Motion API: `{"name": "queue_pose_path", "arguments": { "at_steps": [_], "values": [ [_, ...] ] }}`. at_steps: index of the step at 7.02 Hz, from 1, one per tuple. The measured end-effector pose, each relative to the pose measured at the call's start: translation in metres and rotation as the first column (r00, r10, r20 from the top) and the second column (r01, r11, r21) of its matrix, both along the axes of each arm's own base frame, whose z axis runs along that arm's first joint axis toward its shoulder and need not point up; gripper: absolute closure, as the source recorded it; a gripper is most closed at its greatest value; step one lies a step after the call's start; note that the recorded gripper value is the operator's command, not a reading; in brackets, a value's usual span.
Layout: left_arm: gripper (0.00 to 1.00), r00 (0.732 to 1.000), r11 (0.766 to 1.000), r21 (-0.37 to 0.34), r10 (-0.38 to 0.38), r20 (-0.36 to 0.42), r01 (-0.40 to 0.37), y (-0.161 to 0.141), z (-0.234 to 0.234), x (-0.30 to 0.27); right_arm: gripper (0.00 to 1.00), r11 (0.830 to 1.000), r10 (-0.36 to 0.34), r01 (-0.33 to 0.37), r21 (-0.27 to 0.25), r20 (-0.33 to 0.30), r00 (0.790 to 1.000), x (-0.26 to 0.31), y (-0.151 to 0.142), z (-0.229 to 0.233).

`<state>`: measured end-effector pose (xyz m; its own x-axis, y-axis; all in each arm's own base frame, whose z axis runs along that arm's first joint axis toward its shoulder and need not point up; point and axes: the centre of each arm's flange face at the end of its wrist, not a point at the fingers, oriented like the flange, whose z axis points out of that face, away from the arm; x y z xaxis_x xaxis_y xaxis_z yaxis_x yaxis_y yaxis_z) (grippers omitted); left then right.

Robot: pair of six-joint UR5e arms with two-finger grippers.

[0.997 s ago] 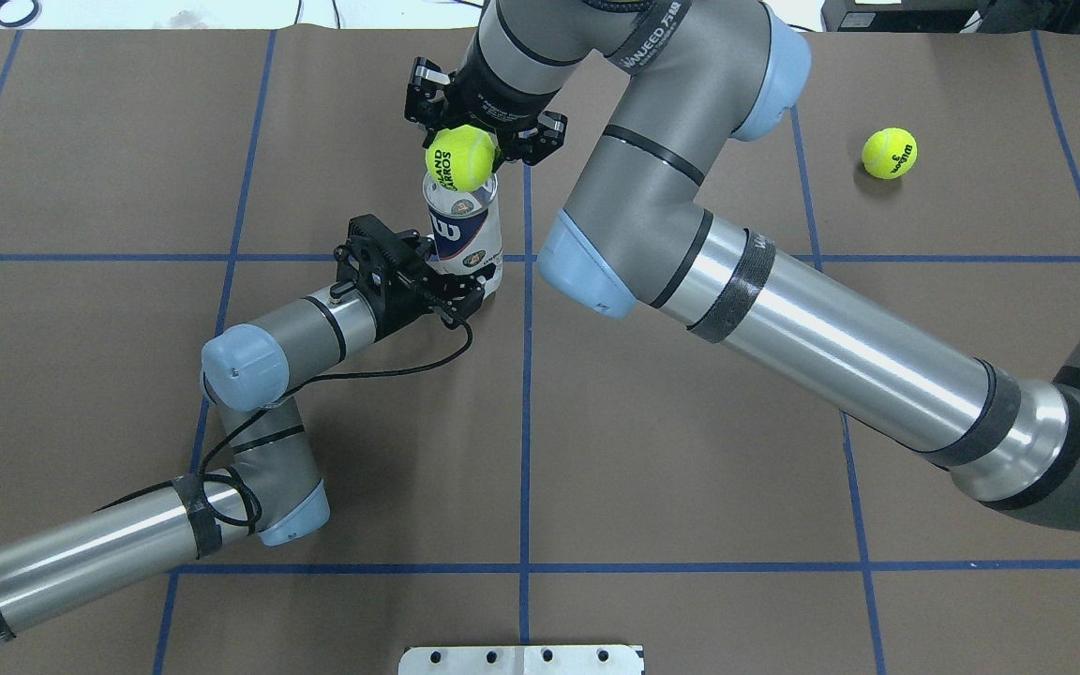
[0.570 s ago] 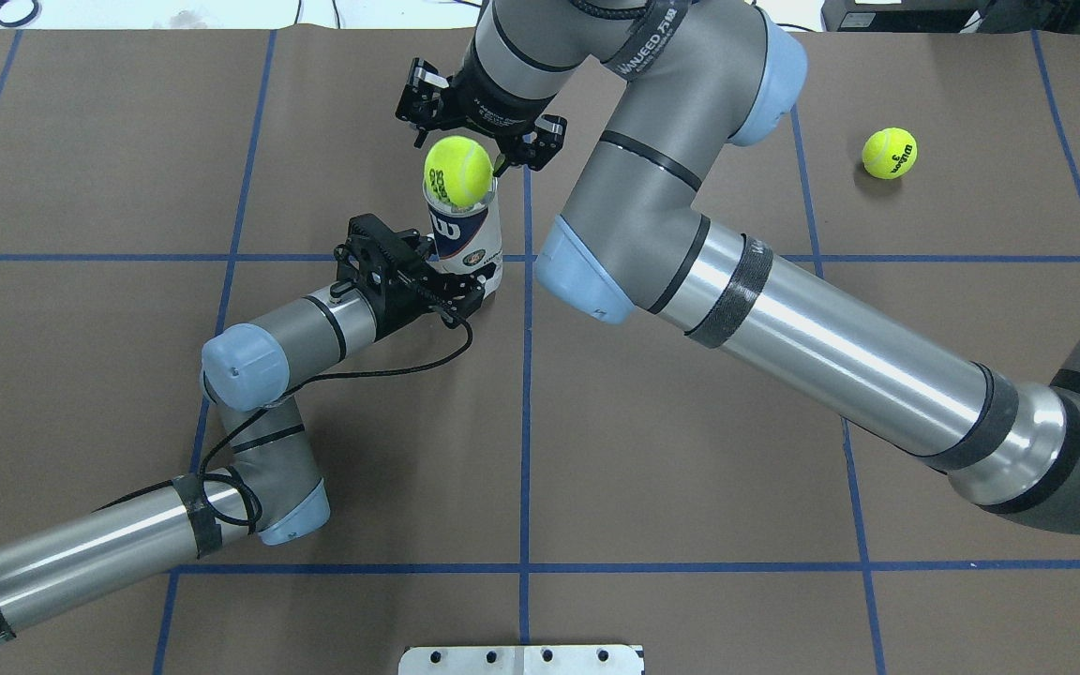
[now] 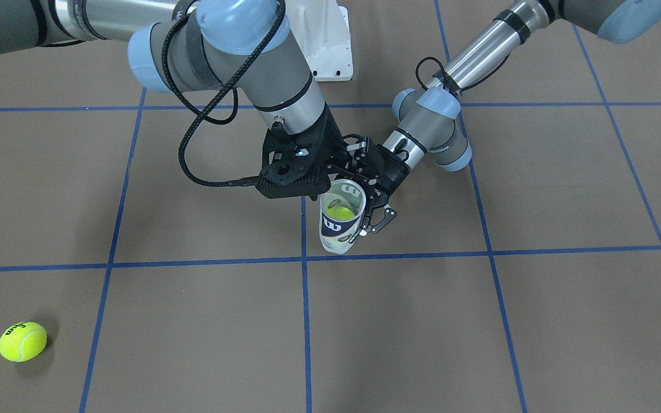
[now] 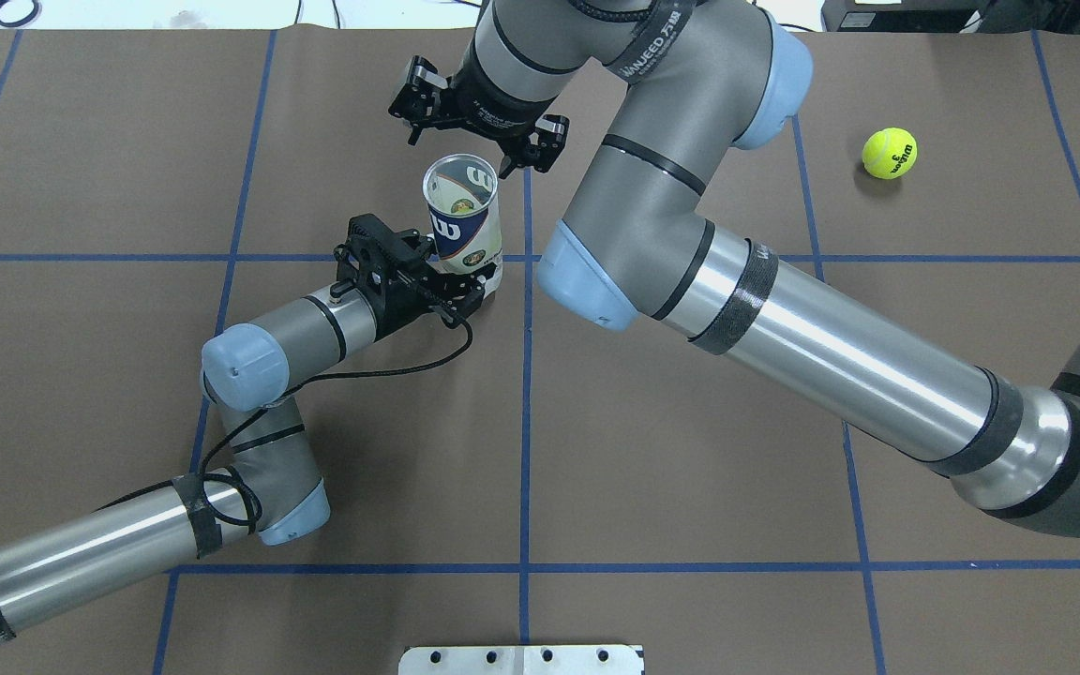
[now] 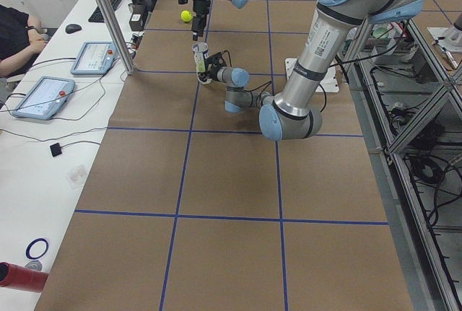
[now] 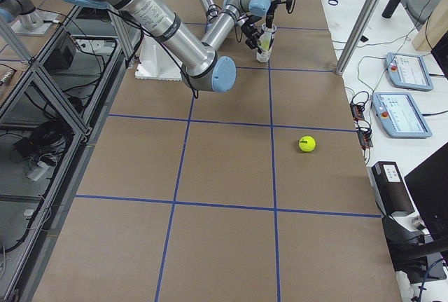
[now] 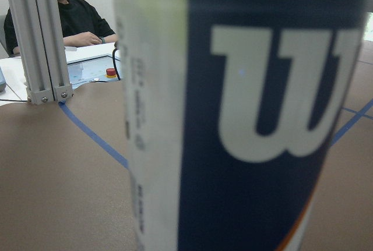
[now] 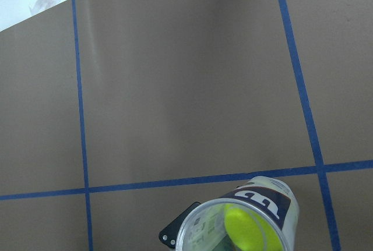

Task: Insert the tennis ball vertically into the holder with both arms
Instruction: 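Raise the right gripper away from the can toward the other tennis ball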

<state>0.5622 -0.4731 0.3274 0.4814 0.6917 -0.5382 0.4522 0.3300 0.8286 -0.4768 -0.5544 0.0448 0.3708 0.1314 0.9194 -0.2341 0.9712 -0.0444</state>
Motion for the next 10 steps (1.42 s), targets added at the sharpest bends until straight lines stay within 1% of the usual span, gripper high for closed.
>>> {"name": "queue_pose_path", "arguments": {
  "at_steps": [1,2,3,4,5,6,7,8,9,10],
  "values": [
    [0.31,1.000,1.000,0.000,0.000,-0.001,0.000,0.000,0.000,0.000,0.01,0.999,0.014,-0.013,0.031,-0.017,1.000,0.024,-0.008,0.018],
    [0.30,1.000,1.000,0.000,0.000,-0.001,0.000,0.000,0.000,0.000,0.01,0.996,0.034,-0.030,0.086,-0.056,0.998,0.064,-0.029,0.052],
    [0.30,1.000,1.000,0.000,-0.001,0.000,0.001,-0.001,0.000,-0.001,0.01,0.989,0.048,-0.031,0.144,-0.117,0.992,0.113,-0.057,0.097],
    [0.30,1.000,1.000,-0.001,-0.001,-0.001,0.001,-0.001,0.000,0.000,0.01,0.981,0.039,-0.003,0.193,-0.182,0.982,0.154,-0.080,0.142],
    [0.30,1.000,1.000,-0.001,-0.001,-0.001,0.001,0.000,0.000,0.000,0.01,0.973,0.016,0.044,0.227,-0.257,0.966,0.182,-0.098,0.192],
    [0.29,1.000,1.000,0.000,0.000,-0.002,0.000,0.000,0.000,0.000,0.01,0.963,-0.009,0.095,0.251,-0.325,0.946,0.203,-0.115,0.237],
    [0.28,1.000,1.000,0.000,0.000,-0.002,0.000,0.000,-0.001,0.000,0.01,0.954,-0.016,0.123,0.272,-0.364,0.931,0.214,-0.131,0.274],
    [0.28,1.000,1.000,0.001,-0.003,-0.002,0.003,-0.002,-0.001,-0.002,0.01,0.942,-0.008,0.136,0.308,-0.383,0.924,0.216,-0.148,0.316],
    [0.28,1.000,1.000,0.002,-0.008,-0.002,0.008,-0.004,-0.002,-0.004,0.01,0.926,-0.006,0.159,0.344,-0.405,0.914,0.220,-0.160,0.361],
    [0.28,1.000,1.000,0.002,-0.010,-0.002,0.010,-0.005,-0.002,-0.005,0.01,0.914,-0.011,0.186,0.361,-0.436,0.900,0.226,-0.164,0.394]
  ]
}}
